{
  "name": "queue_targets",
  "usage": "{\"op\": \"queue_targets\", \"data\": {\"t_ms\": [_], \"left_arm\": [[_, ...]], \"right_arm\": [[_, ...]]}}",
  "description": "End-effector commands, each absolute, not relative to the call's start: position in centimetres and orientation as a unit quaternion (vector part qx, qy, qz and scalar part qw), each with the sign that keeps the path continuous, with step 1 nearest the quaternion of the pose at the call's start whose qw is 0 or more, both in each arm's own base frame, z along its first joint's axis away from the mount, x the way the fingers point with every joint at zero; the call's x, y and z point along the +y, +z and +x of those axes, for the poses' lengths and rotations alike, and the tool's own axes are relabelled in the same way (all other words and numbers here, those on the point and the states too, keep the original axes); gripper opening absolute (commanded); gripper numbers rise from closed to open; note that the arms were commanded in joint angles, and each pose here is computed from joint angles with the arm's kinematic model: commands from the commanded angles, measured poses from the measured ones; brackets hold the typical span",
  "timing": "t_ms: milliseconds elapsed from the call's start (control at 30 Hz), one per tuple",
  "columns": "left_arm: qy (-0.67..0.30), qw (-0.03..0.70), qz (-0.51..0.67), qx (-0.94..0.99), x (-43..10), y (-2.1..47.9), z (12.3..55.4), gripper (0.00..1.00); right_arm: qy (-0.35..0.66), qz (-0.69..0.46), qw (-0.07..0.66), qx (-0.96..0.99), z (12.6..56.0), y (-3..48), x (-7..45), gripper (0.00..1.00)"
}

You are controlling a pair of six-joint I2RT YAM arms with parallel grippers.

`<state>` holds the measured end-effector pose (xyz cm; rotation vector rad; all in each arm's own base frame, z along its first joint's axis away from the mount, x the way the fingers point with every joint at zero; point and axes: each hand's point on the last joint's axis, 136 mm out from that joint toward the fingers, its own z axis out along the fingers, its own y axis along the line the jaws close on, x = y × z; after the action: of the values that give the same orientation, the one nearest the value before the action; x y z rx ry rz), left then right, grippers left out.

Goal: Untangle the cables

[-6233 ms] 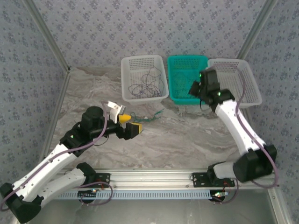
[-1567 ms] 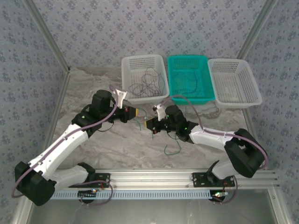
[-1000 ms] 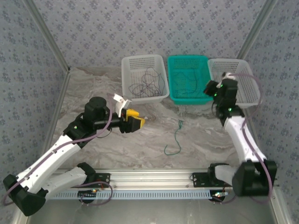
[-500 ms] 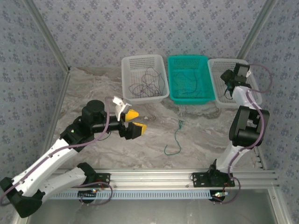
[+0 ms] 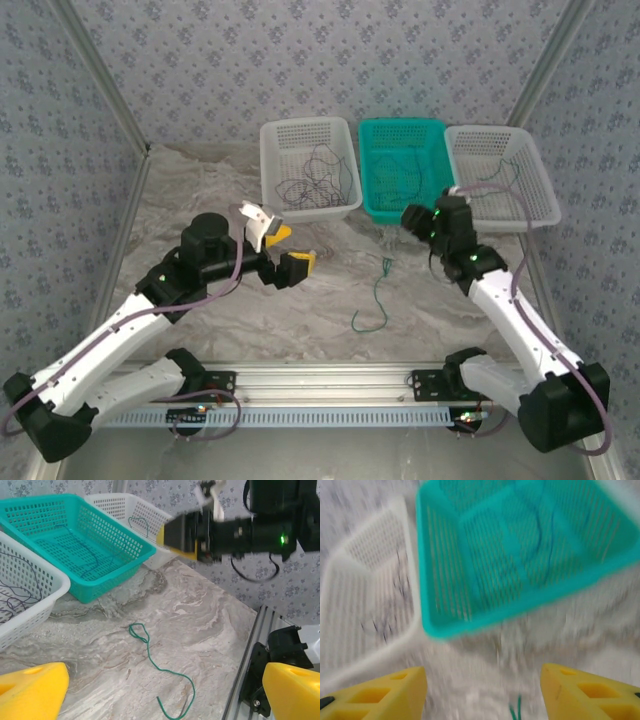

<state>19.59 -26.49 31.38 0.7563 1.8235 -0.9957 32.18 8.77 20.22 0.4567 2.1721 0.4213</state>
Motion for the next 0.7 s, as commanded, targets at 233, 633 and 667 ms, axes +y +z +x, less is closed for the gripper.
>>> {"op": "queue_targets", "data": {"t_ms": [233,633,667], "left_arm": [[-0.411,0.46,0.312,0.722,-27.6,31.1,20.2,0.99],[-0.433,0.452,0.319,0.712,-27.8,31.5,19.2,0.99],[-0.434,0.451,0.32,0.712,-27.8,31.4,19.1,0.99]], "right_arm": [[0.099,0.144,0.215,0.961,22.0,5.9,16.1,0.62],[0.004,0.087,0.233,0.969,25.2,0.4,16.3,0.24],[0.002,0.085,0.232,0.969,25.2,0.3,16.1,0.16]]}}
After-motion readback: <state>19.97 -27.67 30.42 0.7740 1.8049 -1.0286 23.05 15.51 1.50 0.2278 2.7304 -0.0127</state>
